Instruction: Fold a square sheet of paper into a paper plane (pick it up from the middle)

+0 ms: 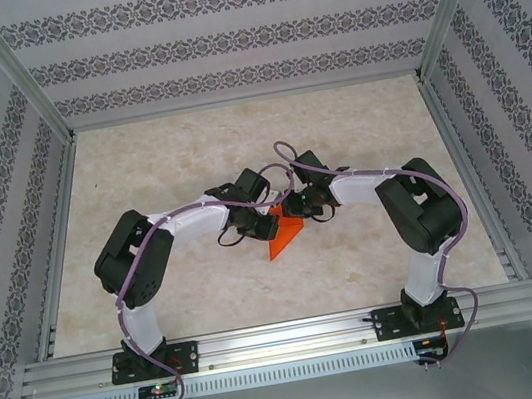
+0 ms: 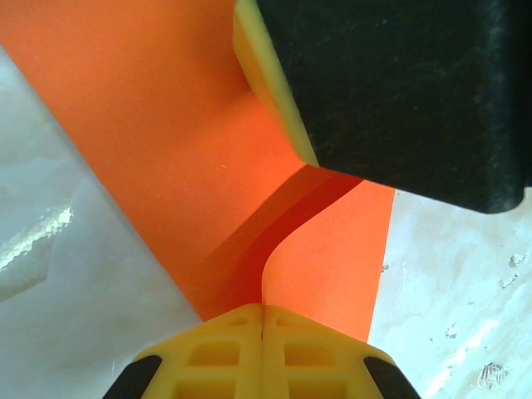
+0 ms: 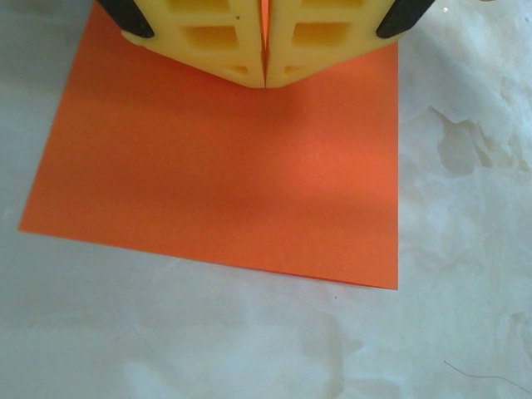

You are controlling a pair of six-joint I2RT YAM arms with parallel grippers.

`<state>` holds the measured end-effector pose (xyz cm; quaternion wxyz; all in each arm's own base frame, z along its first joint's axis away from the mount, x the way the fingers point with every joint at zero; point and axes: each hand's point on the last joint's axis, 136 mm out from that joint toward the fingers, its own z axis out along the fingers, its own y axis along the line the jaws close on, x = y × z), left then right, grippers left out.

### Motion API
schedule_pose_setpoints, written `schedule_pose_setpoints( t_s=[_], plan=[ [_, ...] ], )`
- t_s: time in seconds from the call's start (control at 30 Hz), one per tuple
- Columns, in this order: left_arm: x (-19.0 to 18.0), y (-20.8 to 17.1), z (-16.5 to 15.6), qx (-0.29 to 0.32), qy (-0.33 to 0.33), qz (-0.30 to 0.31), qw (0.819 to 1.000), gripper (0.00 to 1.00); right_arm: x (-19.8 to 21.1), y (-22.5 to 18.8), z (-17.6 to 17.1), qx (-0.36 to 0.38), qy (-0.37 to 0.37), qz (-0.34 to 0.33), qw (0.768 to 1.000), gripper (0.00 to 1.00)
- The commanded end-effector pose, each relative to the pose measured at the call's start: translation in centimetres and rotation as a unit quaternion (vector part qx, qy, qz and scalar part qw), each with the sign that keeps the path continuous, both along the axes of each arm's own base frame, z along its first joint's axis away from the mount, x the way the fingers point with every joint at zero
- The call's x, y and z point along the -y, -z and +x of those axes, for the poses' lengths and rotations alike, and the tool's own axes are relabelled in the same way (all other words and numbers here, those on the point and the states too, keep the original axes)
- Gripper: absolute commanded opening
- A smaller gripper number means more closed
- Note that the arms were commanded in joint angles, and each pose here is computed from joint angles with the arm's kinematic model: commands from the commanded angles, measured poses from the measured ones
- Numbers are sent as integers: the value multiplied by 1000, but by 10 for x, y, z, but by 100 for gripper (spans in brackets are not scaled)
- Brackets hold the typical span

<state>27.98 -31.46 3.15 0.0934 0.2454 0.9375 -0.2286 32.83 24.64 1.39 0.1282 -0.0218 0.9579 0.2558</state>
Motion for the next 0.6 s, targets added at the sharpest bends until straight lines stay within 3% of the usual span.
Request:
schedule_pose_setpoints(
  t_s=[0.0, 0.57],
  plan=[
    [-6, 6, 5, 5, 3, 15, 1000, 5, 3, 9, -5, -11, -11, -19, 1000, 10],
    [-8, 24, 2, -4, 10, 23, 1000, 5, -6, -7, -2, 1, -13, 12, 1000, 11]
  ],
)
